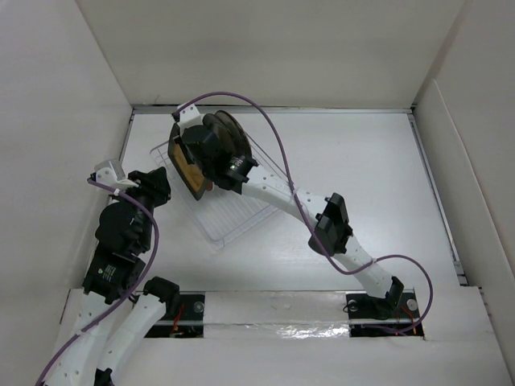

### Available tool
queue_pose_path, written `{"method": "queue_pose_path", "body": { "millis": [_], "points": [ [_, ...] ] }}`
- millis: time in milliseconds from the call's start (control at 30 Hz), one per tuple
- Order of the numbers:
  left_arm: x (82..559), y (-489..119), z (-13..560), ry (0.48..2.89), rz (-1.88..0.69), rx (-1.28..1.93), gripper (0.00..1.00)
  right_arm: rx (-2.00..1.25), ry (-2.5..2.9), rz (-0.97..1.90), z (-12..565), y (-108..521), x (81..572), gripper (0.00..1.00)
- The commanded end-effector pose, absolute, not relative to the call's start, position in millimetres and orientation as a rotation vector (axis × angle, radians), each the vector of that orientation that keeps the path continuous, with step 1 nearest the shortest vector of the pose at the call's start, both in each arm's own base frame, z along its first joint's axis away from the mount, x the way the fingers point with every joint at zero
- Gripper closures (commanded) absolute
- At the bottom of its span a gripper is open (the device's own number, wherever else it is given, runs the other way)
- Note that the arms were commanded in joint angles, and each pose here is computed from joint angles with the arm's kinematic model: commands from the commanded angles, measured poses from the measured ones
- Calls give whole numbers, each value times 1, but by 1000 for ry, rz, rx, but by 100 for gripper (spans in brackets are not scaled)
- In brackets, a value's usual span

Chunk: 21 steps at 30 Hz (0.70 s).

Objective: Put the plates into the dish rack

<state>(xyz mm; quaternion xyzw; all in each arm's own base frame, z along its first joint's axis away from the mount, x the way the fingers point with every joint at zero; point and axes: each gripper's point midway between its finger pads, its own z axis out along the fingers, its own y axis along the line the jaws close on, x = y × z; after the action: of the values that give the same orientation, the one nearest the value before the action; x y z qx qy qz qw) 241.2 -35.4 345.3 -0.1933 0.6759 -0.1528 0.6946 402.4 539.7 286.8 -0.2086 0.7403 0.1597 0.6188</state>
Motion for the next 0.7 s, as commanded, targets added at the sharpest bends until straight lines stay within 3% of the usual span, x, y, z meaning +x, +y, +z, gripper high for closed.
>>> {"method": "queue_pose_path", "body": {
  "millis": [0,300,433,667],
  "points": [
    [244,-36,355,1472,-355,-428,76,-393,1565,459,345,545,401,100],
    [245,-37,350,1490,-346,-429,76,-460,1581,510,314,568,388,100],
    [245,-34,350,1481,-340,-441,76,-451,1585,525,305,577,379,91],
    [247,-36,348,1495,-336,-437,76,-391,1597,610,298,582,375,67]
  ]
}}
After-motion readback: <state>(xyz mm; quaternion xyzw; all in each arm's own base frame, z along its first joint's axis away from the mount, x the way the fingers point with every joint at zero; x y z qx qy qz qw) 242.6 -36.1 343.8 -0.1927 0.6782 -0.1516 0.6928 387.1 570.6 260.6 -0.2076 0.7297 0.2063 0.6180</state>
